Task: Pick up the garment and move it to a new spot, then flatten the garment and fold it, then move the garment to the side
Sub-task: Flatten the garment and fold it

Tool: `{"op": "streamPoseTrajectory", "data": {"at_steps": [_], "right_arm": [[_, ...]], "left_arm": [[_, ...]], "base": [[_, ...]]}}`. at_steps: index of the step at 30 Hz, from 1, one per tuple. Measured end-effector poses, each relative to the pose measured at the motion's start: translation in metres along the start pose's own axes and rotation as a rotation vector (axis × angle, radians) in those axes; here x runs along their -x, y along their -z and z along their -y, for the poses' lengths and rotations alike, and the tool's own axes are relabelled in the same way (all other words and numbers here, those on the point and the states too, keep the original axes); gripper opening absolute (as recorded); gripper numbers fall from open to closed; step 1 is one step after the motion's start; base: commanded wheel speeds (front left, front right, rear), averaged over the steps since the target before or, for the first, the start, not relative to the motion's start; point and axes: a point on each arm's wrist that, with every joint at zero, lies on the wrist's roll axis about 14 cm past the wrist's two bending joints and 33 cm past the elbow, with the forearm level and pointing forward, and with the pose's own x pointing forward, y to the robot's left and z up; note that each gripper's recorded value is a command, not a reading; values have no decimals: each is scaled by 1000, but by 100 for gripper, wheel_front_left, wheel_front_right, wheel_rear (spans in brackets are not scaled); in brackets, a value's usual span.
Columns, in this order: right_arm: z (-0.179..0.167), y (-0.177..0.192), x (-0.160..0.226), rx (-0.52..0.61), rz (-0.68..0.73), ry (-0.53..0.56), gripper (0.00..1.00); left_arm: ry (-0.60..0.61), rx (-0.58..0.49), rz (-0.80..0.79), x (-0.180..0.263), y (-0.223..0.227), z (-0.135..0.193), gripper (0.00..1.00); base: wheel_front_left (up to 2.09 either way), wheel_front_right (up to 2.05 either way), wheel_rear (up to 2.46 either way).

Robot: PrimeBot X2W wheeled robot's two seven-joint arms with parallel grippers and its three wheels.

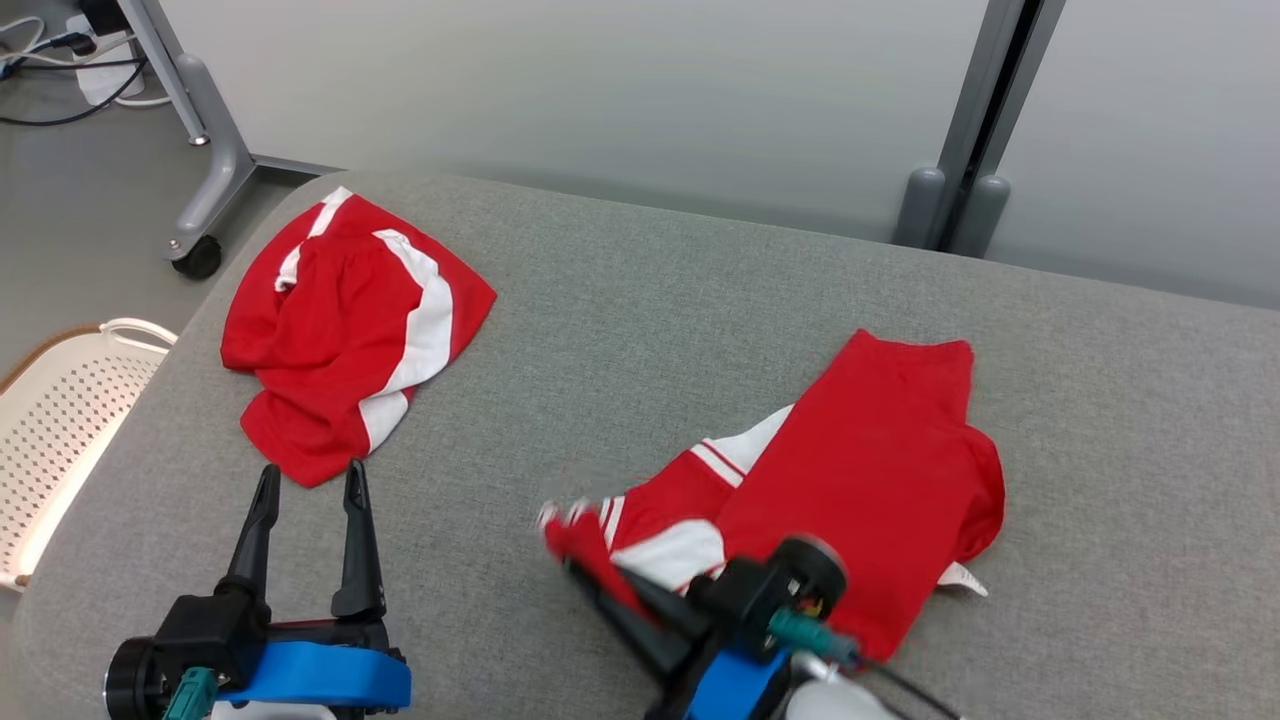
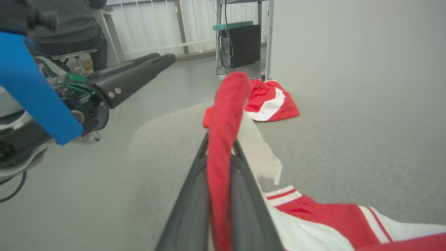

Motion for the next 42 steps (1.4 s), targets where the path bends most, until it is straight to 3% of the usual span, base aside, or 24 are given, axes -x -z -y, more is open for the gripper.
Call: {"op": "streamPoseTrajectory", "data": {"at_steps": [3, 4, 5, 12, 19, 29, 36, 42], "right_arm": [[-25, 29, 8, -13, -83, -63, 0], [-31, 36, 11, -14, -106, -77, 43], [-34, 40, 14, -20, -115, -84, 100], [-20, 27, 20, -19, -70, -13, 100], [56, -3, 57, 13, 34, 284, 100], [134, -15, 172, 61, 80, 696, 100], [138, 10, 234, 16, 28, 881, 100], [131, 18, 241, 8, 4, 897, 100]], "left_arm": [[3, 4, -4, 0, 1, 2, 100], [4, 8, -5, 0, 2, 2, 100], [4, 10, -5, 0, 2, 3, 100], [34, 20, 0, -3, 1, 13, 100], [64, 20, 2, -5, 2, 23, 100], [115, 13, -1, -4, 3, 37, 100], [130, 16, -7, -1, 6, 42, 100], [137, 16, -11, -2, 7, 43, 100]], "base": [[0, 0, 0], [0, 0, 0], [0, 0, 0], [0, 0, 0], [0, 0, 0], [0, 0, 0], [0, 0, 0], [0, 0, 0]]}}
